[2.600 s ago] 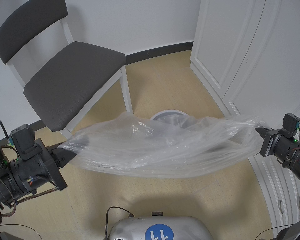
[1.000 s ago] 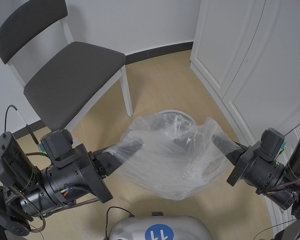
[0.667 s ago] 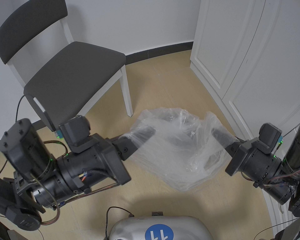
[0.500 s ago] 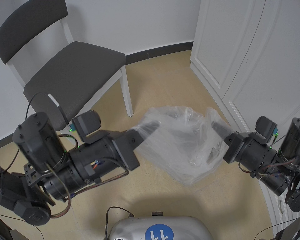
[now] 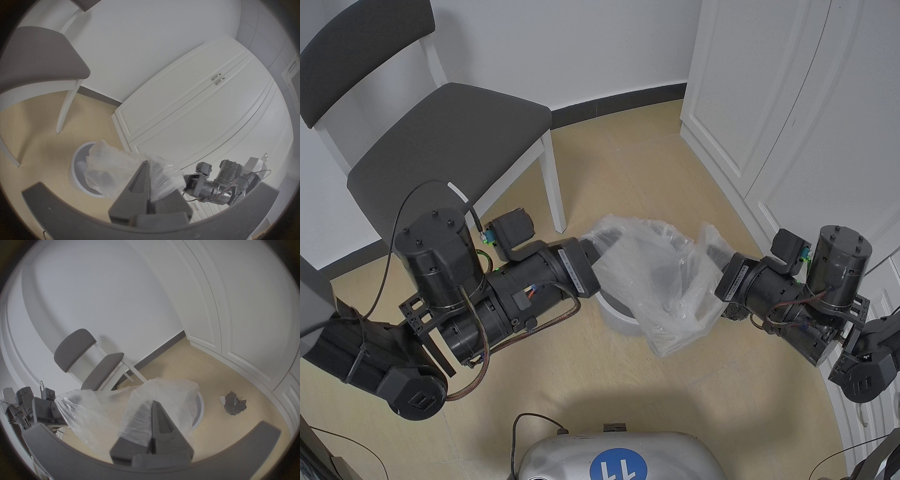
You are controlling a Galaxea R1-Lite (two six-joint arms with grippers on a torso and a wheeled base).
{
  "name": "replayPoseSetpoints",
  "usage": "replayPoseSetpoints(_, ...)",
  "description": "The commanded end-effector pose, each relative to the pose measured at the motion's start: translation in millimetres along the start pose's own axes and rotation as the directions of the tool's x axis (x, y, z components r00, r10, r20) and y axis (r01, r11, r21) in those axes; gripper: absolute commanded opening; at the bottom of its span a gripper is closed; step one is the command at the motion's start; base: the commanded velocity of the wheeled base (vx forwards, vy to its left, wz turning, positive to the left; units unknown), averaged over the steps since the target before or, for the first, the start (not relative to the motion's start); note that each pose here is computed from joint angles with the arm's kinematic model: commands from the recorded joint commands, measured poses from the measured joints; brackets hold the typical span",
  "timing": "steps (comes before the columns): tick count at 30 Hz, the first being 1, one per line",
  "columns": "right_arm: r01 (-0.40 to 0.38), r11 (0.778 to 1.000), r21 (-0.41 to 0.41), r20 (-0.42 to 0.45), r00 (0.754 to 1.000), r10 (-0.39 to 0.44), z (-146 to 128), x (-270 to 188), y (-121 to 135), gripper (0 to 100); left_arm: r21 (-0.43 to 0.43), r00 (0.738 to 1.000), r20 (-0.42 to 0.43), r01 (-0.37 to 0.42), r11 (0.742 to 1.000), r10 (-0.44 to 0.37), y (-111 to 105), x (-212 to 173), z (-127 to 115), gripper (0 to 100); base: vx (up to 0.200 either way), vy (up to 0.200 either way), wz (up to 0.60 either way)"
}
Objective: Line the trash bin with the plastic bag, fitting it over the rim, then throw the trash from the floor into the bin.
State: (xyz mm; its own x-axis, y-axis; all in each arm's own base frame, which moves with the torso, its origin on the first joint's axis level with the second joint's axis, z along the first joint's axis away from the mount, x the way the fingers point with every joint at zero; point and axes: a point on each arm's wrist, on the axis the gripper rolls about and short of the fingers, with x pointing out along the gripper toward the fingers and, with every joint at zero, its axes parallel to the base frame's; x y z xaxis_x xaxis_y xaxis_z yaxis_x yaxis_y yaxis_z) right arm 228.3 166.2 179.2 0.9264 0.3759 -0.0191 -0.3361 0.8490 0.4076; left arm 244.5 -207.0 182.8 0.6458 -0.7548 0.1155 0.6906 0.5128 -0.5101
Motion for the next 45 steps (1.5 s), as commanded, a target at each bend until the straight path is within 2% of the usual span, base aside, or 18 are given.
replayPoseSetpoints(1,0.019,1.000,-0.010,-0.030,0.999,-0.020,-10.2,8.4,-3.6,0,-0.007,0.998,-0.033,-0.047,0.999,0.047,12.5,0.7,-10.7,0,0.000,0.000,0.00)
replayPoseSetpoints(5,0.016,1.000,-0.007,-0.020,1.000,-0.017,-7.4,6.4,-2.9,0,-0.004,0.995,-0.056,-0.085,0.996,0.084,21.8,-7.4,-16.2,0,0.000,0.000,0.00)
replayPoseSetpoints(10,0.017,1.000,-0.006,-0.017,1.000,-0.017,-6.6,6.3,-2.7,0,0.001,0.999,0.014,-0.031,1.000,0.031,14.2,0.3,-3.3,0,0.000,0.000,0.00)
replayPoseSetpoints(15,0.013,1.000,-0.007,-0.016,1.000,-0.013,-5.9,6.3,-2.3,0,-0.004,1.000,0.019,-0.020,1.000,0.021,11.1,4.8,-4.0,0,0.000,0.000,0.00)
replayPoseSetpoints(21,0.008,1.000,-0.005,-0.009,1.000,-0.008,-4.6,7.9,-0.7,0,0.013,0.997,0.000,-0.074,0.997,0.074,17.4,-3.8,-10.4,0,0.000,0.000,0.00)
replayPoseSetpoints(22,0.003,1.000,-0.006,-0.009,1.000,-0.003,-4.0,5.7,0.4,0,0.038,0.994,-0.014,-0.107,0.994,0.107,25.0,-9.9,-13.6,0,0.000,0.000,0.00)
replayPoseSetpoints(24,-0.001,1.000,-0.006,-0.004,1.000,0.001,-2.3,4.7,0.9,0,0.053,0.993,-0.009,-0.114,0.992,0.115,29.0,-11.1,-11.3,0,0.000,0.000,0.00)
replayPoseSetpoints(31,-0.007,1.000,0.000,0.010,1.000,0.007,2.2,0.6,1.7,0,0.047,0.999,0.033,-0.039,0.998,0.037,6.6,0.7,-2.8,0,0.000,0.000,0.00)
replayPoseSetpoints(37,-0.010,1.000,-0.004,0.005,1.000,0.010,0.9,0.4,2.6,0,0.073,0.999,0.025,-0.037,0.997,0.035,5.5,3.6,-4.8,0,0.000,0.000,0.00)
replayPoseSetpoints(42,-0.010,1.000,-0.004,0.004,1.000,0.010,0.4,1.1,2.6,0,0.069,0.998,0.049,-0.029,0.997,0.025,-4.0,2.5,-1.2,0,0.000,0.000,0.00)
replayPoseSetpoints(44,-0.008,1.000,-0.004,0.008,1.000,0.008,1.3,0.5,2.7,0,0.032,0.994,0.094,-0.053,0.998,0.050,-14.0,1.5,0.0,0,0.000,0.000,0.00)
replayPoseSetpoints(45,-0.005,1.000,-0.005,0.009,1.000,0.005,1.4,0.1,2.6,0,-0.018,0.992,0.117,-0.056,0.998,0.058,-19.1,1.6,1.2,0,0.000,0.000,0.00)
